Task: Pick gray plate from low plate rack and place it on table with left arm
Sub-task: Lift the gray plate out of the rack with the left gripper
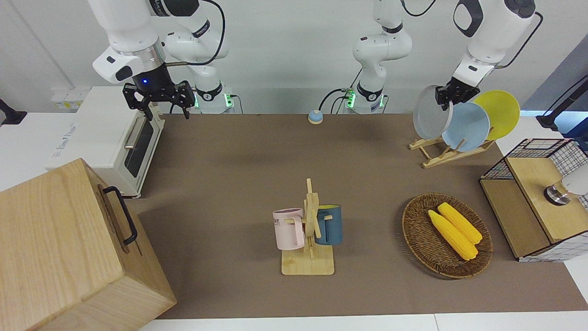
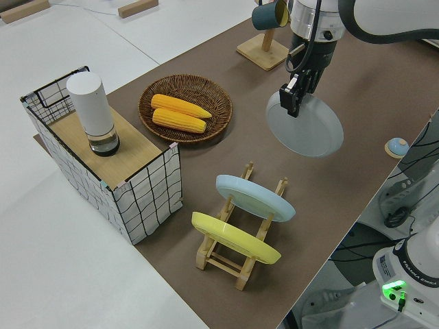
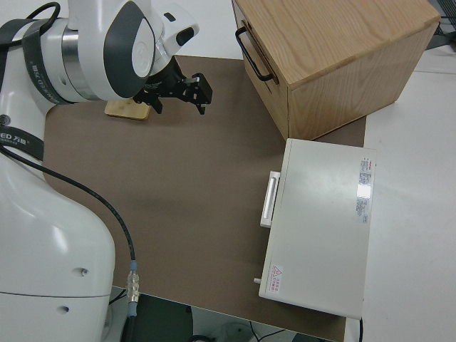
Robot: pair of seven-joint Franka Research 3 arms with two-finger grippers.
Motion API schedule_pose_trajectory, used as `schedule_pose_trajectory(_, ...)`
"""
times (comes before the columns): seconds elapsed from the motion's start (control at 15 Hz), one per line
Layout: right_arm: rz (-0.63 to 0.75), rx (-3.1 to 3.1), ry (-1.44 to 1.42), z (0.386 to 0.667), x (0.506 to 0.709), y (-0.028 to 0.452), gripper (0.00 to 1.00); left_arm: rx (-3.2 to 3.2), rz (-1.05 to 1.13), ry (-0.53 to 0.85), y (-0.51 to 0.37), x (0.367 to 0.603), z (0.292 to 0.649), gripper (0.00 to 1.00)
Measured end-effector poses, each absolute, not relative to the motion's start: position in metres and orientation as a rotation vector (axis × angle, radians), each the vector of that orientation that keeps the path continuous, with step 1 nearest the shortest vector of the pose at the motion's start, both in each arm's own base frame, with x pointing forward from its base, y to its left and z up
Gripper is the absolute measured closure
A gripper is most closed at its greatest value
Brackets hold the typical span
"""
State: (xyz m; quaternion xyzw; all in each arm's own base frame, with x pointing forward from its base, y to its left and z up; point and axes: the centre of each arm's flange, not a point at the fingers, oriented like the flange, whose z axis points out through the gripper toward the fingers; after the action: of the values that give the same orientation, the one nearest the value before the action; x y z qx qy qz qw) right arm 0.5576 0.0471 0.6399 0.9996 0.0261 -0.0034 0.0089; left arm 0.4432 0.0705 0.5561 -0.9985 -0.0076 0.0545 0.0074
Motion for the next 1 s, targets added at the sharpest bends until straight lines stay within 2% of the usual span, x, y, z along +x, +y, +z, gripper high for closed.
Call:
schedule_pose_trajectory(0.47, -0.011, 3.123, 0.082, 0.640, 0.558, 0.047, 0.01, -3.333, 0.269, -0.099, 0.017, 0.441, 0.548, 0.91)
schedule_pose_trajectory(1.0, -0.010, 3.123, 0.082, 0.640, 0.558, 0.047, 0.01, -3.535, 0.314, -0.237, -0.012, 0.444, 0.477, 0.91)
